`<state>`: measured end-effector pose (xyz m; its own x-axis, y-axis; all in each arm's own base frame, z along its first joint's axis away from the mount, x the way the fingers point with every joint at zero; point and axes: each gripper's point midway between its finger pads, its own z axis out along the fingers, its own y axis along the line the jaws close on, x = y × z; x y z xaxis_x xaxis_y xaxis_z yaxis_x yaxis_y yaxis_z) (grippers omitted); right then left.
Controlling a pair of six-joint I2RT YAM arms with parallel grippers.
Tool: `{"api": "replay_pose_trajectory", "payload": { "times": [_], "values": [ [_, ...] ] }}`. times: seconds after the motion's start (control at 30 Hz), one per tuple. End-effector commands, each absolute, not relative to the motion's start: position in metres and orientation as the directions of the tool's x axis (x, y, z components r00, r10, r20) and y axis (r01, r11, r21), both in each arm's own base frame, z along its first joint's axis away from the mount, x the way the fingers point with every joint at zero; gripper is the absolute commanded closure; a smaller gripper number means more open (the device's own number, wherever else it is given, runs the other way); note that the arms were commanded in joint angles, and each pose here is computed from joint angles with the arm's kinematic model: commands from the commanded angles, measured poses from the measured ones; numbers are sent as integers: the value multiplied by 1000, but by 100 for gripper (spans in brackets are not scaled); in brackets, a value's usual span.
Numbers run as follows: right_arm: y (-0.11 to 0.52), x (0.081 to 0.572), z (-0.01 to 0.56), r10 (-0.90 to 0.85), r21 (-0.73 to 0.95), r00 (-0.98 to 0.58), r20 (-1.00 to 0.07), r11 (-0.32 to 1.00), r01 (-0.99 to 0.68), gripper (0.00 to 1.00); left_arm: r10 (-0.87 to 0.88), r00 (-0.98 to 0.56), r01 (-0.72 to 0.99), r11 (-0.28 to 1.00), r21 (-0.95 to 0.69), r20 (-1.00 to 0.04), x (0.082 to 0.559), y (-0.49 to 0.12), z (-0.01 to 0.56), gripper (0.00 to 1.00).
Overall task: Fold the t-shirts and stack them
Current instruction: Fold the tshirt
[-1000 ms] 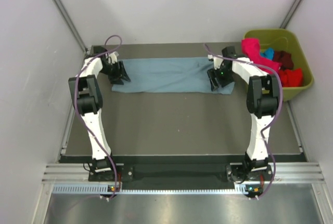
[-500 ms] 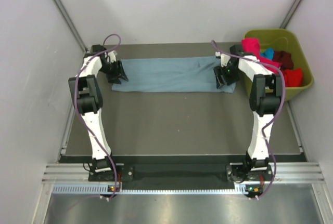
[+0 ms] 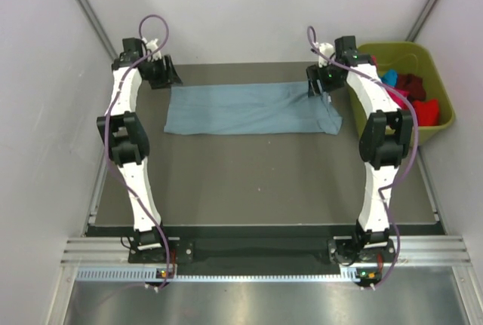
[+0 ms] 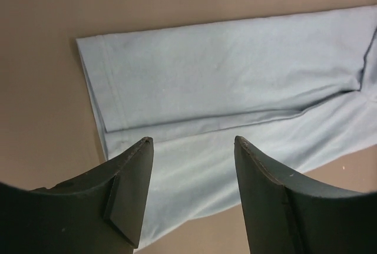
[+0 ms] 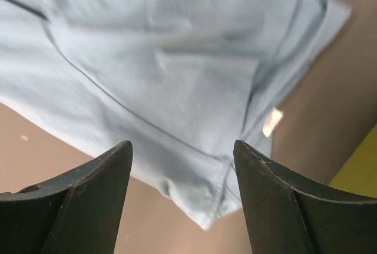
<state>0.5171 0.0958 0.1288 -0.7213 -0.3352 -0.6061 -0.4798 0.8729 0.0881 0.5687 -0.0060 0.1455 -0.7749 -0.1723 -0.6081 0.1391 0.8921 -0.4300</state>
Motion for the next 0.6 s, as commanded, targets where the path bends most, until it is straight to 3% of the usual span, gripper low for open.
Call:
{"api": "replay_pose_trajectory", "payload": {
  "times": [0.0,0.57],
  "values": [
    [117,531,133,-298,139,-709,-639,862,-487,30,-172,-789,113,903,-415,-590,579,-5,117,38],
    [131,535,86,-286,183,-756,-589,864,-470,30,-136,-830,49,948,-314,-541,576,19,70,40]
  ]
}}
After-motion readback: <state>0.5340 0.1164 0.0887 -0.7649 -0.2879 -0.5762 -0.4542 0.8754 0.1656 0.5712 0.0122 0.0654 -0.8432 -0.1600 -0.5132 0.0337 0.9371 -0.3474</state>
